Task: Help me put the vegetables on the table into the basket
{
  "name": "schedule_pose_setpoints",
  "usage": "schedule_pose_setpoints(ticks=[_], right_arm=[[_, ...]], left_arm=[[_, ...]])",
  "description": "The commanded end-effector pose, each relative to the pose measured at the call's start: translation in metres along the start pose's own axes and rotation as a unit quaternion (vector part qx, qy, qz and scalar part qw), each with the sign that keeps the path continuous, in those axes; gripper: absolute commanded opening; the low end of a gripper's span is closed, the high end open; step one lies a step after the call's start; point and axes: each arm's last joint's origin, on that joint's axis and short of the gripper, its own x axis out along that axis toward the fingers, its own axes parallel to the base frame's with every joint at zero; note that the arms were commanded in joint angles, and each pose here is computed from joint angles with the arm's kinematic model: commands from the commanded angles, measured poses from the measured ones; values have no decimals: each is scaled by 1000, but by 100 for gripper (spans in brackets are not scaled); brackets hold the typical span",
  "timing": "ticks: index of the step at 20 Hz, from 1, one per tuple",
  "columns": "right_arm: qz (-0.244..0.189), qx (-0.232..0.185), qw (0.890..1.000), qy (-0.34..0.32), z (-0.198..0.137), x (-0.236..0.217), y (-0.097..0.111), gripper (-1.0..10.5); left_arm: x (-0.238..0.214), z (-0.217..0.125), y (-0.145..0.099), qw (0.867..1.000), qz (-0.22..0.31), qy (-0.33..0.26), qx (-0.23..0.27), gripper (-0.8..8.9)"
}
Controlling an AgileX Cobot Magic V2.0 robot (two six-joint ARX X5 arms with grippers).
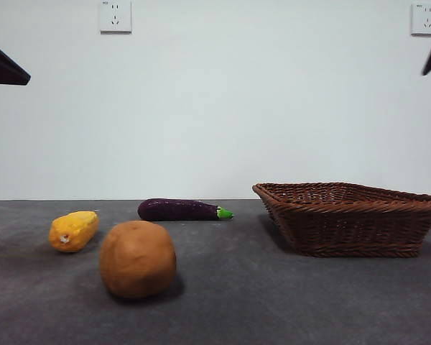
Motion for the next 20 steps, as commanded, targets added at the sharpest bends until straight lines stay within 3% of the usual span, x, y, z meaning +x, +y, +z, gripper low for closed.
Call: schedule_pose_setpoints(ticks=[1,3,9,13,20], right_arm=[[-7,-19,999,31,18,17,-1,550],[-24,-28,998,56,33,33,-4,611],[-69,-50,988,132,67,87,-12,598],[-91,-55,983,148,88,118,-22,596],[-93,-66,978,175,106,163,-39,593]], left_arm=[[1,1,-1,1000,-9,3,0,-4],[1,1,-1,1000,-9,5,-4,-4],[1,-3,1,1000,-3,19,-16,-3],[1,-3,1,1000,1,17,-5,-3],[7,-5,12,998,32,31,-34,-3]])
